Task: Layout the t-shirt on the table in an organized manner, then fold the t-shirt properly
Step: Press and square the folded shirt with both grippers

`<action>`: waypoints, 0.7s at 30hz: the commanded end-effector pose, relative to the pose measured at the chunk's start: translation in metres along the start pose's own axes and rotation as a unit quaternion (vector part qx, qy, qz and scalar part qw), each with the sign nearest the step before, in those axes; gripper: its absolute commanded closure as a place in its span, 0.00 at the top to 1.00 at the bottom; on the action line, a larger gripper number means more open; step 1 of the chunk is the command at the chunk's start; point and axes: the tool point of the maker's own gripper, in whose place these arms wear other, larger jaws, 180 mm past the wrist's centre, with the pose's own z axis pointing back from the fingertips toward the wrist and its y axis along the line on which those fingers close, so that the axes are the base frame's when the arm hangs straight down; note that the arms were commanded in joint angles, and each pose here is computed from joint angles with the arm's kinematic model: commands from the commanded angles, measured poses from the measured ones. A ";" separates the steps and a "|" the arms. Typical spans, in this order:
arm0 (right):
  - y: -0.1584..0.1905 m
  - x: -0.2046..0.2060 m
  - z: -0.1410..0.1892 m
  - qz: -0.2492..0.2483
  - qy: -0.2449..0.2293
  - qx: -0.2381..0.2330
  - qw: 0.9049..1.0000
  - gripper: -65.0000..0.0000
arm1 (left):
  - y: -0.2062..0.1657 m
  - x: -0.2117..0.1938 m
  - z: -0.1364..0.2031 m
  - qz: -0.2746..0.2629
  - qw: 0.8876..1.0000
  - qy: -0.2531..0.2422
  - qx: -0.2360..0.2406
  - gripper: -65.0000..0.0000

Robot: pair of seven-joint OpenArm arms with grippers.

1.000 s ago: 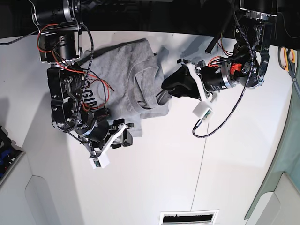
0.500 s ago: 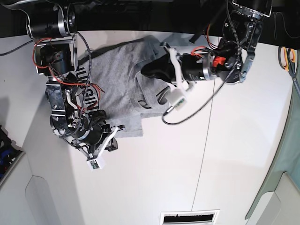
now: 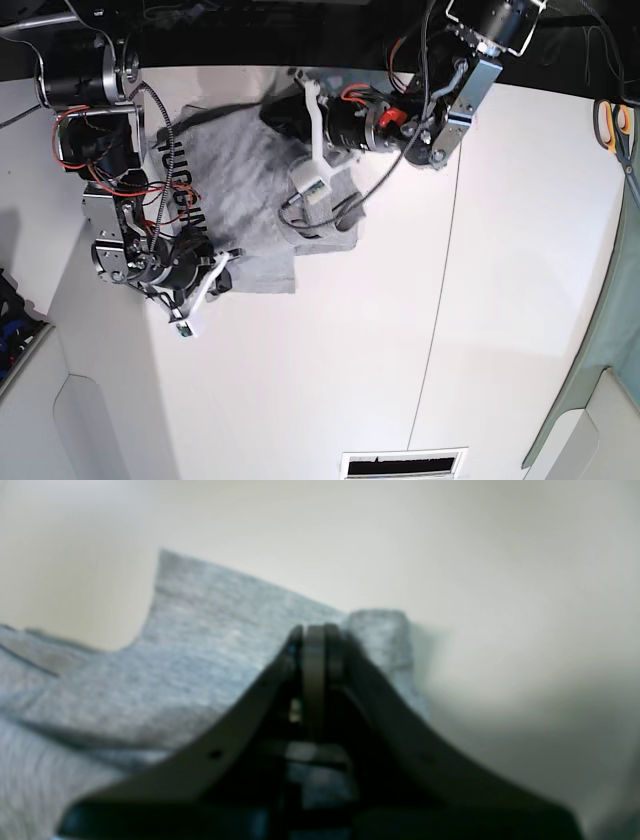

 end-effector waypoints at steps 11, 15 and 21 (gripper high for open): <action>0.027 -0.074 0.030 -0.081 0.019 0.062 0.995 0.00 | 0.093 0.060 0.030 -0.024 0.996 0.008 0.085 0.00; 0.064 -0.088 0.045 -0.092 -0.007 0.094 0.991 0.00 | 0.107 0.088 0.042 -0.054 0.992 0.001 0.111 0.00; 0.115 -0.096 0.057 -0.099 -0.027 0.128 0.986 0.00 | 0.109 0.102 0.047 -0.064 0.991 -0.007 0.116 0.00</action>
